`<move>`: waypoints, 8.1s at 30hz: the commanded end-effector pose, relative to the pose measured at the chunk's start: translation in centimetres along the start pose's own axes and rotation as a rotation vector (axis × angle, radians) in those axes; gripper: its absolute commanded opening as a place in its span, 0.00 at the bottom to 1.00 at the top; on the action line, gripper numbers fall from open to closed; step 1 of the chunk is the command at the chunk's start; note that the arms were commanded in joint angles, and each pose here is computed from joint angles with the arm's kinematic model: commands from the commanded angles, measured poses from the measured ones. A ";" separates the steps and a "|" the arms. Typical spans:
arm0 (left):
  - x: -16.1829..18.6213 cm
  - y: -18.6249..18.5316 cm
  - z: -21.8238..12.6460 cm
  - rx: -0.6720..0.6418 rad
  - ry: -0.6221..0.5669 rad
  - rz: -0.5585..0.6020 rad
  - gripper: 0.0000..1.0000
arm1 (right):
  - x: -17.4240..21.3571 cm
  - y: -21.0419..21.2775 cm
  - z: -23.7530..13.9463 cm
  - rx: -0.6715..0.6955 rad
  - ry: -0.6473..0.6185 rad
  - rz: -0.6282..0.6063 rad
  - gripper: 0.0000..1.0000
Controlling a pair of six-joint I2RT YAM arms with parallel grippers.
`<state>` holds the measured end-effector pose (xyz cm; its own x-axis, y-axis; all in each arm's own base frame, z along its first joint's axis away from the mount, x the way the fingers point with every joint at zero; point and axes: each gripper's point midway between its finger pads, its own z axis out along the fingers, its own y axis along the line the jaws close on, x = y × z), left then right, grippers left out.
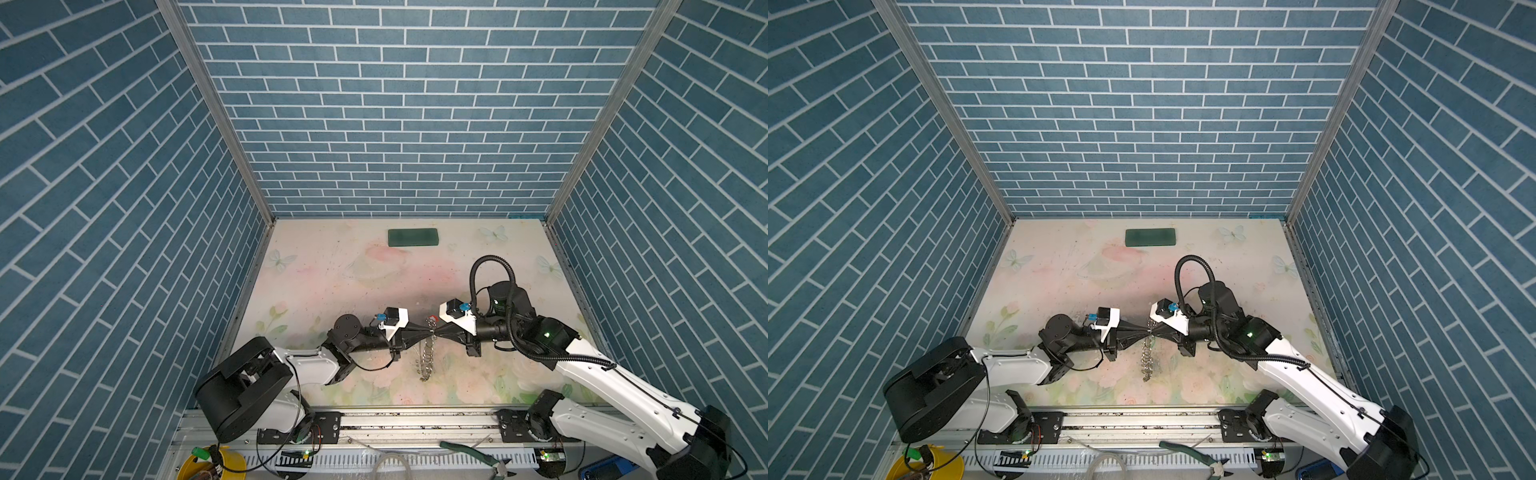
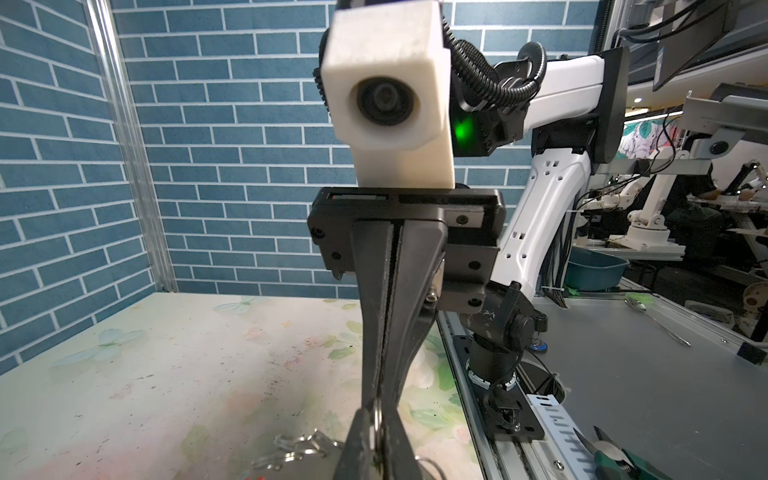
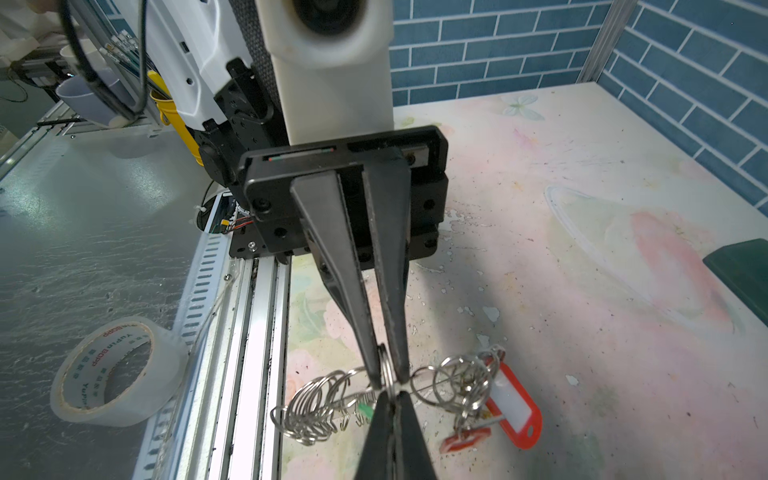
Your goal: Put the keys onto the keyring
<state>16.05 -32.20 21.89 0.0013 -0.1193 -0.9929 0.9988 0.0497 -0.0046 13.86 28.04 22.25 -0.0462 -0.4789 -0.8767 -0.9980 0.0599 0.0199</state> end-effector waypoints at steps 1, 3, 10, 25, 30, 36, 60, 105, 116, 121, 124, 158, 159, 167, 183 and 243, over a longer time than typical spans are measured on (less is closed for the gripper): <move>2.0 0.7 0.0 -0.016 0.097 0.021 0.15 | -0.3 0.2 -0.5 -0.020 0.094 -0.017 0.00; 2.3 0.7 -0.2 -0.020 0.101 0.028 0.19 | -0.3 0.1 -0.6 -0.030 0.142 0.003 0.00; 1.6 0.6 0.1 0.010 0.074 0.011 0.22 | 0.2 -0.6 -0.3 -0.060 0.293 0.020 0.00; 1.5 0.6 0.6 0.039 0.057 -0.035 0.11 | -0.5 -0.6 0.5 -0.093 0.312 -0.021 0.00; 1.7 0.5 0.7 0.054 0.056 -0.051 0.04 | -0.9 -0.7 0.9 -0.095 0.299 -0.031 0.00; 1.2 1.0 0.7 0.024 0.026 -0.050 0.00 | -0.7 -1.5 1.2 -0.056 0.305 -0.030 0.01; -0.5 4.1 -0.3 -0.194 -0.058 -0.062 0.00 | 0.2 -2.9 -0.7 0.180 -0.161 -0.074 0.18; -1.9 -0.2 0.4 0.058 -0.058 -0.005 0.00 | -0.8 -1.9 -1.6 0.110 -0.220 -0.033 0.15; -1.9 -0.2 0.7 0.074 -0.055 -0.016 0.00 | -1.3 -0.4 -0.9 -0.014 -0.235 -0.034 0.12; -1.8 -0.4 0.8 0.101 -0.050 -0.033 0.00 | -1.2 -0.7 -0.5 -0.018 -0.226 -0.020 0.05; -1.8 -0.5 0.8 0.105 -0.049 -0.033 0.00 | -1.2 -0.7 -0.6 -0.013 -0.224 -0.024 0.01; 1.1 -0.4 -0.1 0.189 0.064 -0.117 0.09 | -0.7 -0.7 1.1 -0.054 0.230 0.019 0.00; 1.1 -0.4 -0.1 0.189 0.065 -0.118 0.08 | -0.8 -0.7 1.2 -0.060 0.228 0.020 0.00; 1.2 -0.3 0.0 0.189 0.068 -0.128 0.00 | -0.9 -1.2 1.6 -0.058 0.227 0.018 0.00; 0.1 3.5 -0.1 -0.050 -0.022 -0.110 0.00 | -0.2 -3.0 -0.1 0.231 0.037 -0.100 0.20; 6.5 8.2 -2.2 -0.275 0.197 -0.307 0.00 | 10.9 -10.7 1.4 0.657 -0.031 0.502 0.45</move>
<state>23.38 -31.35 16.42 -0.3195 0.0047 -0.9476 0.9212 0.2358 -0.3095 23.52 22.96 11.36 -0.4398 -0.2861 -0.8513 -0.6558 0.7500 0.0868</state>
